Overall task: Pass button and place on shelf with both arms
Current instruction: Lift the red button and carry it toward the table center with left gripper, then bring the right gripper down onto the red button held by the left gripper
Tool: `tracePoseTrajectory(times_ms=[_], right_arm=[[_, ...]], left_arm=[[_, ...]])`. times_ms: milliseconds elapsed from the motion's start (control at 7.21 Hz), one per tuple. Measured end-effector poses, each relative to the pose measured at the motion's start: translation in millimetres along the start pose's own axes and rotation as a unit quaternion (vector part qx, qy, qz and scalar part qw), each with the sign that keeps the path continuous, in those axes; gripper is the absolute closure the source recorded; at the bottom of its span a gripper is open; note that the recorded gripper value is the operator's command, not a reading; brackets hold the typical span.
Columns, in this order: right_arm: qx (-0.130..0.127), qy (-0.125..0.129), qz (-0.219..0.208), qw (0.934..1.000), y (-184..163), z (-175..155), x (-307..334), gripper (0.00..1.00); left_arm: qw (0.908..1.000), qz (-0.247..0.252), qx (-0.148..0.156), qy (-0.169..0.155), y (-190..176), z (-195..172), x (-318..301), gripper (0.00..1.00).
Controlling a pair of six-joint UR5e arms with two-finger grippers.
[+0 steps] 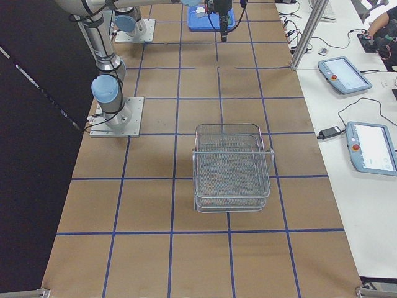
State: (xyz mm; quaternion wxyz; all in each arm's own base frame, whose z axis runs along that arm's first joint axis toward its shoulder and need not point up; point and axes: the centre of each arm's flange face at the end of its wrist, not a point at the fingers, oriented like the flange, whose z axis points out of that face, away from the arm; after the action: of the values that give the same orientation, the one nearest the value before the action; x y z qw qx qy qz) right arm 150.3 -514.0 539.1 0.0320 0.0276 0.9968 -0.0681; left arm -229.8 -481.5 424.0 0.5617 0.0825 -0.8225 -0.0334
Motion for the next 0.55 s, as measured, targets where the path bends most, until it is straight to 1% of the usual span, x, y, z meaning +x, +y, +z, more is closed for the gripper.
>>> tracePoseTrajectory(times_ms=[139, 277, 416, 554], right_arm=[[-0.011, -0.042, 0.011, 0.999, 1.7, 6.4, -8.2, 0.0], [-0.027, -0.097, 0.034, 0.9944, 3.4, 11.8, -18.8, 0.0], [-0.043, -0.142, 0.07, 0.9865, 3.0, 14.2, -27.8, 0.0], [-0.054, -0.172, 0.105, 0.978, 1.8, 14.3, -34.0, 0.0]], left_arm=[[0.9995, -0.01, -0.009, 0.029, 1.3, 1.8, -1.3, 1.0], [0.9981, -0.013, -0.015, 0.058, 2.5, 3.6, -9.3, 1.0], [0.997, -0.01, -0.016, 0.075, 1.5, 5.7, -21.0, 1.0], [0.996, -0.006, -0.016, 0.088, -1.6, 6.9, -30.4, 1.0]])
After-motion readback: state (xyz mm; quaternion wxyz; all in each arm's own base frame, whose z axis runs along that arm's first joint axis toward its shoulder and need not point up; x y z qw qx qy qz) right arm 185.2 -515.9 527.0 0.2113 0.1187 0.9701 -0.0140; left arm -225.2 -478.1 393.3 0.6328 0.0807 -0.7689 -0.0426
